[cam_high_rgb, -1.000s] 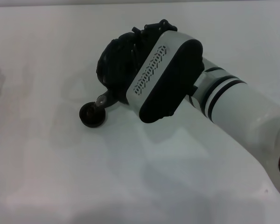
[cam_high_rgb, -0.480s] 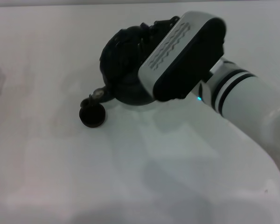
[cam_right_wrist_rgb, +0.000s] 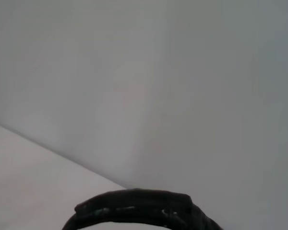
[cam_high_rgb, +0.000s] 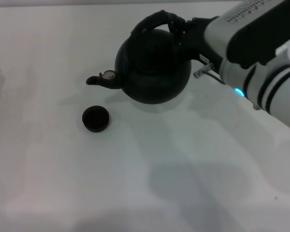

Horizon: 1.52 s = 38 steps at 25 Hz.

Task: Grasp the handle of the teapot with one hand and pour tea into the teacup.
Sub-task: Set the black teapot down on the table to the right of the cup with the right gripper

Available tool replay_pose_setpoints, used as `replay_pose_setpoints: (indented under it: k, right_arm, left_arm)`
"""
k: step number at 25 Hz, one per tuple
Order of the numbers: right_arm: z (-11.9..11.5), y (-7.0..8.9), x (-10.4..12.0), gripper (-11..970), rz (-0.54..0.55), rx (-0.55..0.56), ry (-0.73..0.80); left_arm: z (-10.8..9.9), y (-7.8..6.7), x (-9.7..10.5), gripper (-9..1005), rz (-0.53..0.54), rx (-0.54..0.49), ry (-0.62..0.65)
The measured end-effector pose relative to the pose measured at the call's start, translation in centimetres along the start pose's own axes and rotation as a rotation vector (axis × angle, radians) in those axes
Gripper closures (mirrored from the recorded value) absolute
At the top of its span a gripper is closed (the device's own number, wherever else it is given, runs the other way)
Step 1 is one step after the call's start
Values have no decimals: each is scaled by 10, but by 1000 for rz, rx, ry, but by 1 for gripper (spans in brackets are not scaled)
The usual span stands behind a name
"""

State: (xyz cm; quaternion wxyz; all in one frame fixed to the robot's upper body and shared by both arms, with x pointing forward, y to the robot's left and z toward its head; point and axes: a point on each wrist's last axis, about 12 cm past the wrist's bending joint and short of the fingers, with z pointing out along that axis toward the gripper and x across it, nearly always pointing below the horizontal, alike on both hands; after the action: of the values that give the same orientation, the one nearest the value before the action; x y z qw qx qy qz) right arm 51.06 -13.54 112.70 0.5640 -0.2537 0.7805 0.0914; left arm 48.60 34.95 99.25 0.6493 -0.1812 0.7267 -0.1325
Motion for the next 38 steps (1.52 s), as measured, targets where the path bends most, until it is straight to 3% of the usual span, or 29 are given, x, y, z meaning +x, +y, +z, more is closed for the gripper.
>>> replay_pose_setpoints:
  k: [21,26,38]
  right_arm:
    - [-21,-36,62,849,244,97,111]
    - [-21,-39,66,851,261,111,117]
    - [-24,-40,66,701,269,115,110]
  left_arm:
    - [2,4,-6,121,-22,-32,-43]
    - [3,4,-7,121,-21,-31,-44]
    - [3,5,-9,121,-18,-33,-52]
